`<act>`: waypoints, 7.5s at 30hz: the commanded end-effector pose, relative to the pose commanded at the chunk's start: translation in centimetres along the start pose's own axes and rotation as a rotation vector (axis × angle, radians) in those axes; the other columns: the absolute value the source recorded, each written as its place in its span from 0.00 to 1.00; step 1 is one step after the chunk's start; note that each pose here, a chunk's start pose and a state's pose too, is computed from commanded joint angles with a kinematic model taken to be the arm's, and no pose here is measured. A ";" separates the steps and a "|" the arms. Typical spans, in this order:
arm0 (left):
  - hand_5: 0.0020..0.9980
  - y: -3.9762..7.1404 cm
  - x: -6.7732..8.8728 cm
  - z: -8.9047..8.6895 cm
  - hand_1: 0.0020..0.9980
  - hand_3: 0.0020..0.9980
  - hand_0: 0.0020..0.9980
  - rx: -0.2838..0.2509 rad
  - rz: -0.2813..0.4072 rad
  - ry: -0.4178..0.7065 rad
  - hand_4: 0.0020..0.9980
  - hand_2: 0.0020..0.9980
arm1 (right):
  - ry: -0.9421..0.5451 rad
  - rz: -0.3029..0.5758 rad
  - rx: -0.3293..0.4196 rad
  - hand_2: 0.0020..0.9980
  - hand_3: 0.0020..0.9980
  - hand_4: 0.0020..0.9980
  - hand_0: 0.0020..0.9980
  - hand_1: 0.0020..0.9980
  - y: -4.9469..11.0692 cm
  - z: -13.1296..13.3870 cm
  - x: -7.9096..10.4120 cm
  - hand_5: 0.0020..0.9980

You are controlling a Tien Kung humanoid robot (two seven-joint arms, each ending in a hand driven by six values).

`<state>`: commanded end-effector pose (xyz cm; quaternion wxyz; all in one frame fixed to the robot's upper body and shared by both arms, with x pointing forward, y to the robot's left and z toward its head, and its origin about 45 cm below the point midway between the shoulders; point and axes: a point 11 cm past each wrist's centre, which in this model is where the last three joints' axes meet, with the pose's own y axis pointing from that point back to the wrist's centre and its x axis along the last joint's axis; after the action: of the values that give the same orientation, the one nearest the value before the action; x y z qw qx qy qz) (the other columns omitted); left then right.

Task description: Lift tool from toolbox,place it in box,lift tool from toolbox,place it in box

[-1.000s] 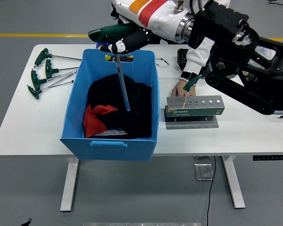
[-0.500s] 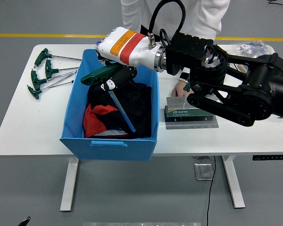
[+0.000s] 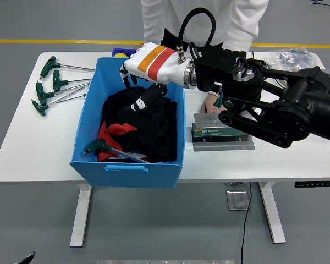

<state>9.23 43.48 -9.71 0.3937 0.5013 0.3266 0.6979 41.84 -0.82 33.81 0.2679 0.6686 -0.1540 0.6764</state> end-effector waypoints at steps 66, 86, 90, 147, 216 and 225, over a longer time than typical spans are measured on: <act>0.66 0.1 -1.2 1.0 0.85 0.72 0.81 -0.022 -0.027 0.000 0.74 0.81 | 0.007 -0.396 -0.270 0.51 0.39 1.00 0.60 0.47 7.0 14.2 -12.8 0.67; 0.66 0.2 -1.3 1.2 0.85 0.72 0.81 -0.026 -0.029 0.001 0.74 0.81 | 0.028 -0.442 -0.258 0.46 0.38 1.00 0.60 0.45 7.3 14.1 -13.8 0.67; 0.66 0.1 -1.3 1.3 0.85 0.72 0.81 -0.029 -0.028 0.001 0.74 0.81 | 0.055 -0.450 -0.247 0.39 0.37 1.00 0.59 0.36 7.3 14.0 -13.9 0.67; 0.67 0.0 -0.5 1.1 0.84 0.72 0.81 -0.018 -0.008 -0.003 0.74 0.80 | 0.033 -0.193 -0.176 0.00 0.01 0.82 0.00 0.00 6.7 13.4 -7.6 0.71; 0.67 0.0 -0.5 2.0 0.83 0.72 0.80 -0.017 -0.009 -0.032 0.73 0.80 | 0.005 -0.129 -0.007 0.81 0.81 0.89 0.75 0.74 -0.9 1.1 -5.1 0.60; 0.67 0.0 -0.7 2.0 0.84 0.72 0.80 -0.018 -0.013 -0.024 0.73 0.80 | -0.069 0.023 -0.018 0.83 0.84 0.90 0.80 0.78 1.5 2.9 -4.4 0.59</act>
<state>11.23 42.97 -9.45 0.4066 0.5038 0.3188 0.6922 43.18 -4.32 29.87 0.2606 0.6872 -0.1768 0.6547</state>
